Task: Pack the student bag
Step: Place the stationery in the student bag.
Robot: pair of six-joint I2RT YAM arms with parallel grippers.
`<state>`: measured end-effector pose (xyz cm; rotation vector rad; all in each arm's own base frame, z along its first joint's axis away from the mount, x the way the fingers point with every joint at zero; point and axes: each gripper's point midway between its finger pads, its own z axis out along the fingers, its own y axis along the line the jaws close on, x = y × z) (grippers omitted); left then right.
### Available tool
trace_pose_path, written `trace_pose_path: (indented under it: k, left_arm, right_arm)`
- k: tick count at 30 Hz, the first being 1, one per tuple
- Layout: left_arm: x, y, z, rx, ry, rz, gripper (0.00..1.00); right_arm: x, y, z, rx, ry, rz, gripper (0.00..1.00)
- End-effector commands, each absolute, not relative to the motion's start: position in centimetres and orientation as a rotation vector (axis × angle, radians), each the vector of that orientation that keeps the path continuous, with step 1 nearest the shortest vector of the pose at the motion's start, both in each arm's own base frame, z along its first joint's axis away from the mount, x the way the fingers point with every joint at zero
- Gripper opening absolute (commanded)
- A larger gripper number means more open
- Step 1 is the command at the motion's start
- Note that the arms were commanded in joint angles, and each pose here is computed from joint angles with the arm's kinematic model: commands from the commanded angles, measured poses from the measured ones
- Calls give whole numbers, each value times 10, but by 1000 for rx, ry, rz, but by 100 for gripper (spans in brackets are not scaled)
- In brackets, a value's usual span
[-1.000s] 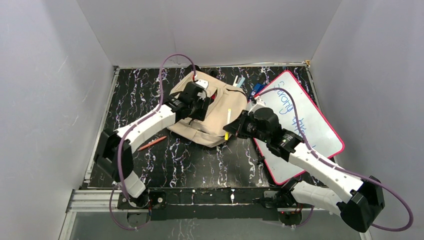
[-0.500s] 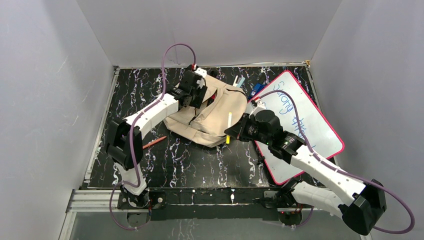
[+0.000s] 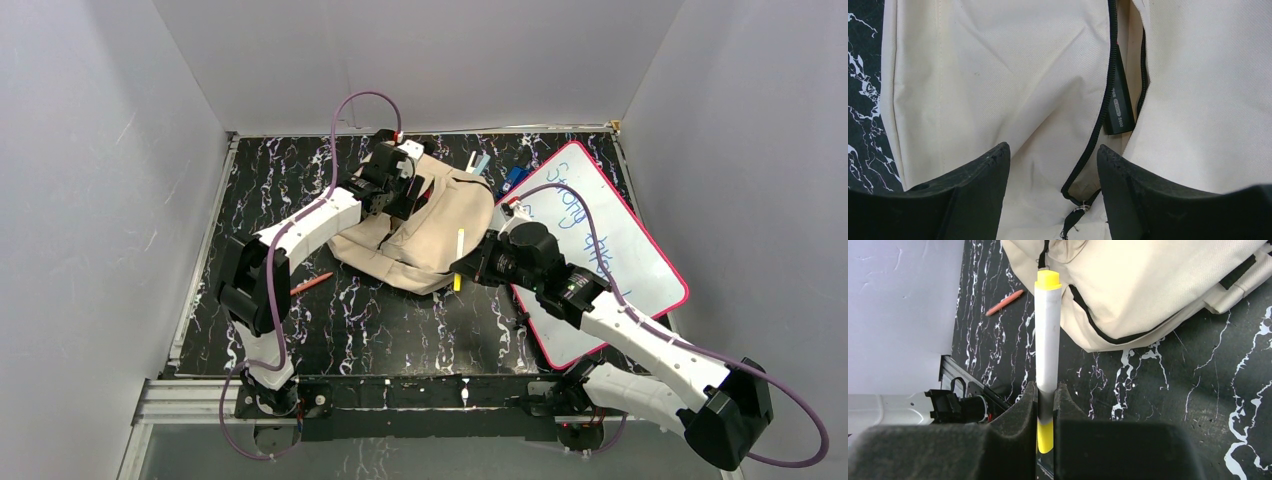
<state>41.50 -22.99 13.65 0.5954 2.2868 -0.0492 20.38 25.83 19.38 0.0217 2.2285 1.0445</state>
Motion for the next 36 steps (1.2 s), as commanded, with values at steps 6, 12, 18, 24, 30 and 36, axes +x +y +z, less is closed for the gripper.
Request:
trace_pose_path:
  k: [6,12,18,24,30,36]
  left_arm:
    - [420,-231,138,652,2256,-27,62]
    - [420,-233,129,678,2266,-27,61]
    - [418,-237,119,710,2276,-47,60]
    - [417,-239,123,710,2262,-58,55]
    - [400,-250,123,796,2236,-134,61]
    - [400,-242,119,817,2228,-42,64]
  right_arm:
    - [207,260,204,28,2180,1075,0]
    - [207,260,202,30,2187,1072,0]
    - [207,261,202,30,2189,1075,0]
    - [207,261,200,33,2199,1068,0]
    - [208,263,199,31,2207,1074,0]
    - [206,267,196,23,2226,1089,0]
